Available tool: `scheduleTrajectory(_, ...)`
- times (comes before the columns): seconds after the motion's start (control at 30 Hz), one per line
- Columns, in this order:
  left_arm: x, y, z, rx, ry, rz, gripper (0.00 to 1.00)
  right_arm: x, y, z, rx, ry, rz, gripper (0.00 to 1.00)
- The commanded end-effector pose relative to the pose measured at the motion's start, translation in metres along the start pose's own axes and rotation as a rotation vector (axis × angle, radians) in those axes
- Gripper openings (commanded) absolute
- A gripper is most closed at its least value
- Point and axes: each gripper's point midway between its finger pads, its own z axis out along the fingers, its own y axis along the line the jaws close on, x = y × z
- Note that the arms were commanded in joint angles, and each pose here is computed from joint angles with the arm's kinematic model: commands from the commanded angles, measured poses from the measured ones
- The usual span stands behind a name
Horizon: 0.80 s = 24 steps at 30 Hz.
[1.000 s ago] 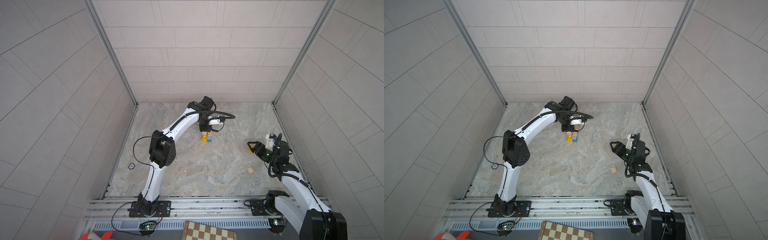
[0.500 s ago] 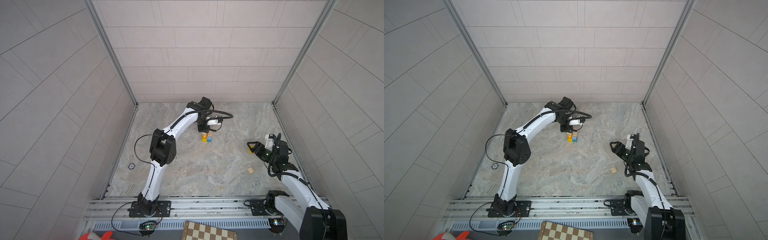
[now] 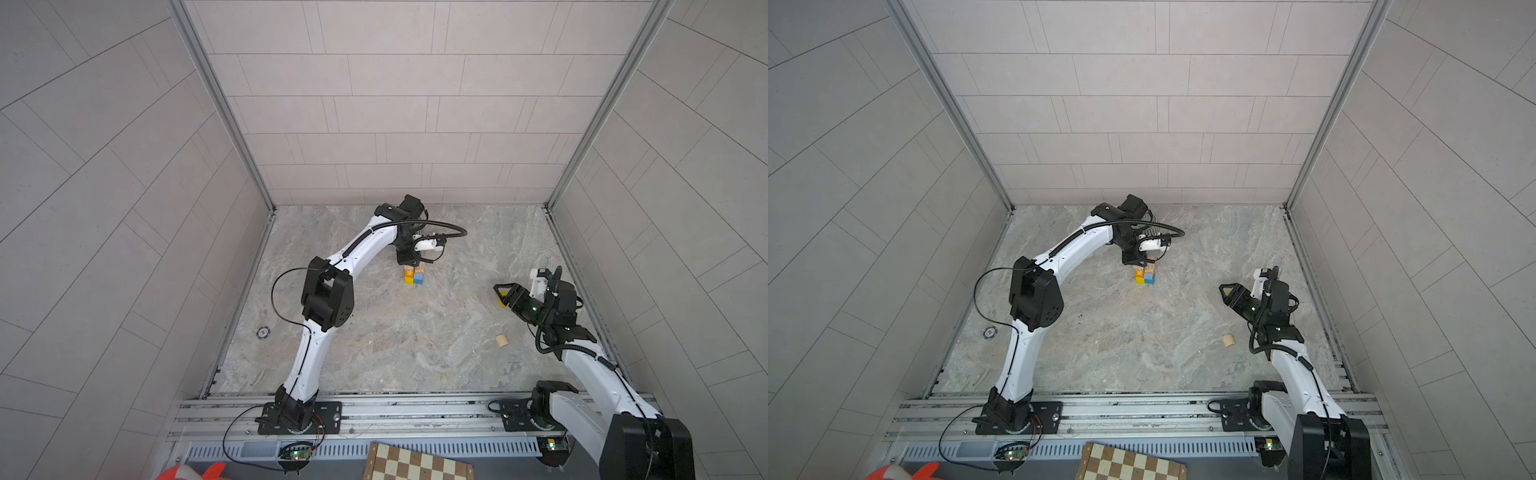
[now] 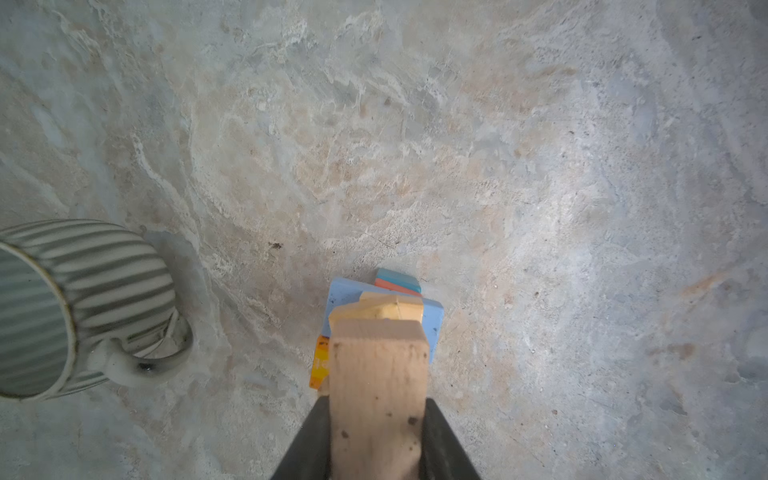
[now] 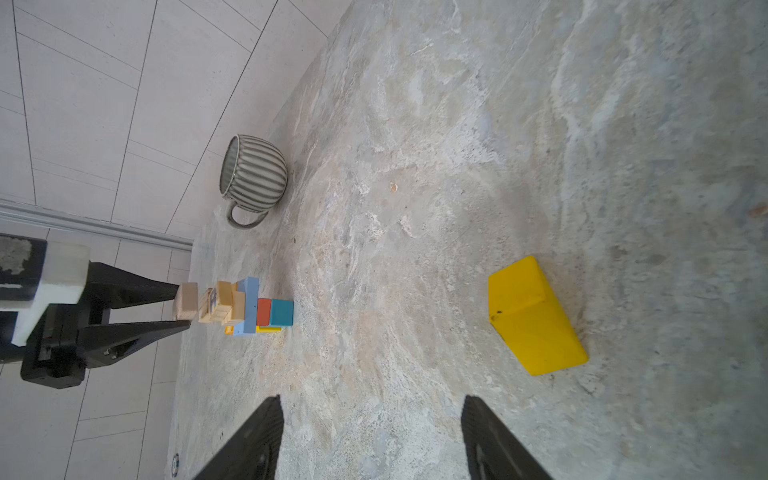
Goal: Build the wood block tower
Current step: 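Lower the wooden block onto the stack top and open the left gripper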
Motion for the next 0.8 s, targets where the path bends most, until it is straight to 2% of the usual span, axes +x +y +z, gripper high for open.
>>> scheduleTrajectory(0.0, 0.0017, 0.0023, 0.0037, 0.009, 0.007, 0.002, 0.34, -0.0030, 0.0036, -0.0027, 0.001, -0.013, -0.019, 0.70)
scheduleTrajectory(0.77, -0.0001, 0.0074, -0.0015, -0.019, 0.009, 0.018, 0.35, -0.0014, 0.0013, -0.0009, 0.003, -0.011, -0.011, 0.70)
